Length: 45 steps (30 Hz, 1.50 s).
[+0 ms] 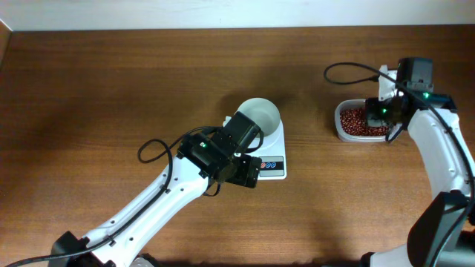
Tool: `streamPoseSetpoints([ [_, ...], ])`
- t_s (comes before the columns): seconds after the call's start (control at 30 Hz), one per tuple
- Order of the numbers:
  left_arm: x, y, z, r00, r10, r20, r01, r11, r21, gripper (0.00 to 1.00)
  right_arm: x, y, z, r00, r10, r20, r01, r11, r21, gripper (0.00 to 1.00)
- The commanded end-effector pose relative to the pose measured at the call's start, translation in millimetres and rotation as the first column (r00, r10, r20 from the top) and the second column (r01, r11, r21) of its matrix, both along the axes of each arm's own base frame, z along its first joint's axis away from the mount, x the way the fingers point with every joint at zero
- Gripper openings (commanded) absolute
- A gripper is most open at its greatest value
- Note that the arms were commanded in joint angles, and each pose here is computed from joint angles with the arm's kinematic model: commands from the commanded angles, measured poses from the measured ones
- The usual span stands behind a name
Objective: Scoop item into bowl and weigh 50g on scale
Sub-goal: 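Lower the right gripper holding the red scoop into the beans, then drag the red scoop through the beans with the right gripper to fill it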
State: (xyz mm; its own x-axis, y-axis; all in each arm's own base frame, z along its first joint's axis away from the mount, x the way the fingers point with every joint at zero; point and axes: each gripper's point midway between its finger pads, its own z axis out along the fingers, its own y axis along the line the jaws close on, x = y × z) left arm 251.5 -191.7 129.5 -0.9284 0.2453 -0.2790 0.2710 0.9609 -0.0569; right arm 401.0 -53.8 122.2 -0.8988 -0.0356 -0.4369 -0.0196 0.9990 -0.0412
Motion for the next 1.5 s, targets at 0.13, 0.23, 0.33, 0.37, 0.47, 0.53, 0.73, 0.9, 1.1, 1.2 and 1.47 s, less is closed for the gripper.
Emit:
streamPoseSetpoints([
  [0.13, -1, 2, 0, 1.000, 0.010, 0.006, -0.010, 1.000, 0.005, 0.99, 1, -6, 7, 0.999, 0.050, -0.011, -0.050, 0.997, -0.054, 0.04],
  [0.23, -1, 2, 0, 1.000, 0.010, 0.006, -0.010, 1.000, 0.005, 0.99, 2, -6, 9, 0.998, 0.056, -0.008, -0.056, 0.997, -0.059, 0.04],
  [0.33, -1, 2, 0, 1.000, 0.010, 0.006, -0.010, 1.000, 0.005, 0.99, 2, -10, 22, 0.999, 0.044, -0.014, -0.045, 0.996, -0.082, 0.04],
  [0.37, -1, 2, 0, 1.000, 0.010, 0.006, -0.010, 1.000, 0.005, 0.99, 1, -14, 25, 0.999, 0.035, -0.023, -0.037, 0.994, -0.099, 0.04],
  [0.47, -1, 2, 0, 1.000, 0.009, 0.006, -0.009, 1.000, 0.005, 0.99, 0, -24, 27, 0.999, 0.017, -0.029, -0.021, 0.987, -0.159, 0.04],
  [0.53, -1, 2, 0, 1.000, 0.010, 0.006, -0.010, 1.000, 0.005, 0.99, -1, -28, 26, 0.999, 0.006, -0.038, -0.013, 0.984, -0.177, 0.04],
  [0.73, -1, 2, 0, 1.000, 0.010, 0.006, -0.010, 1.000, 0.005, 0.99, -5, -29, -8, 0.991, 0.002, -0.132, -0.025, 0.985, -0.169, 0.04],
  [0.9, -1, 2, 0, 1.000, 0.009, 0.006, -0.009, 1.000, 0.005, 0.99, -9, -32, -40, 0.975, -0.032, -0.222, -0.004, 0.987, -0.163, 0.04],
  [1.1, -1, 2, 0, 1.000, 0.010, 0.006, -0.010, 1.000, 0.005, 0.99, -7, -12, -46, 0.977, -0.001, -0.215, -0.005, 1.000, -0.028, 0.04],
  [1.2, -1, 2, 0, 1.000, 0.010, 0.006, -0.010, 1.000, 0.005, 0.99, -8, -18, -46, 0.980, -0.013, -0.198, 0.029, 0.997, 0.075, 0.04],
  [1.47, -1, 2, 0, 1.000, 0.010, 0.006, -0.010, 1.000, 0.005, 0.99, -13, -39, -38, 0.987, -0.073, -0.143, 0.115, 0.943, 0.312, 0.04],
])
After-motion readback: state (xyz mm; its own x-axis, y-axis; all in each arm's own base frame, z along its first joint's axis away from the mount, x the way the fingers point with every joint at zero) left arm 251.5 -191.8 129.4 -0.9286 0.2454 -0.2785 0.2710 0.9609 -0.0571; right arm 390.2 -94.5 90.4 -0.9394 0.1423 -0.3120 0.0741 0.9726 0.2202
